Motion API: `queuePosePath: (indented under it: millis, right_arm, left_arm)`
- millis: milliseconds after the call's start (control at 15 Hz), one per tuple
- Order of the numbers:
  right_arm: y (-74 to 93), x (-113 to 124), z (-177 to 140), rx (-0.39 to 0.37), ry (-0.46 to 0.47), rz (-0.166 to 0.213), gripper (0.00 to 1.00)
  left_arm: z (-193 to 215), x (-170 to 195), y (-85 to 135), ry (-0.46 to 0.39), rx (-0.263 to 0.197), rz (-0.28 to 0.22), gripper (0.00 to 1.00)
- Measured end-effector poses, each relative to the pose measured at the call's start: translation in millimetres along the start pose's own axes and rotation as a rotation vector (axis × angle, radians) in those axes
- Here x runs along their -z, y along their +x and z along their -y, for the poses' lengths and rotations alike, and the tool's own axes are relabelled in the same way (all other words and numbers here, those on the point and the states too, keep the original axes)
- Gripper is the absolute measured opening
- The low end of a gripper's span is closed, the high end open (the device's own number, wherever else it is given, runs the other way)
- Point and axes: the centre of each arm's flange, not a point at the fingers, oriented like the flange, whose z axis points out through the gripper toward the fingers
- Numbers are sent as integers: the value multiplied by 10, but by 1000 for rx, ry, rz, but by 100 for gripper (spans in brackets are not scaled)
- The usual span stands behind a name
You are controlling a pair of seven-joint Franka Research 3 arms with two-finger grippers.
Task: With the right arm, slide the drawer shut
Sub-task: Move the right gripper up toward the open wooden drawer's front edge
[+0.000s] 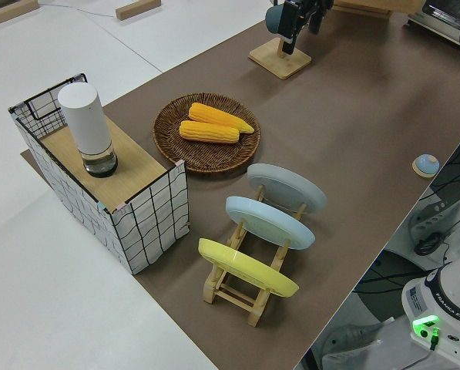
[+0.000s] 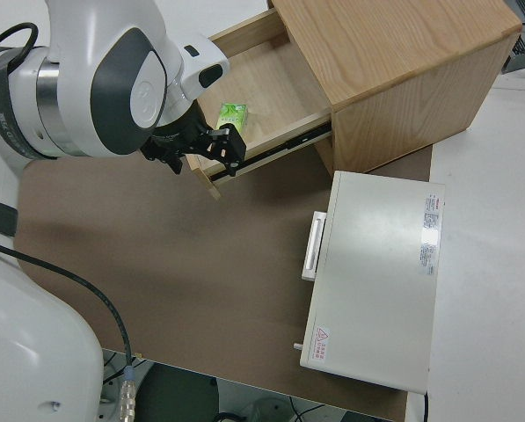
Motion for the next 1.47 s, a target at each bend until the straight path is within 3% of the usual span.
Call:
queuePosePath:
  millis: [267, 867, 1200, 1467]
  right_arm:
    - [15, 19, -102, -16, -32, -18, 99]
    - [16, 21, -156, -25, -36, -19, 96]
    - [16, 22, -128, -52, -36, -20, 45]
    - [15, 25, -32, -145, -36, -24, 8]
  left_arm:
    - [0, 0, 0, 0, 0, 0, 100]
    - [0, 0, 0, 0, 0, 0, 100]
    - [0, 0, 0, 0, 0, 0, 99]
    - [0, 0, 0, 0, 0, 0, 100]
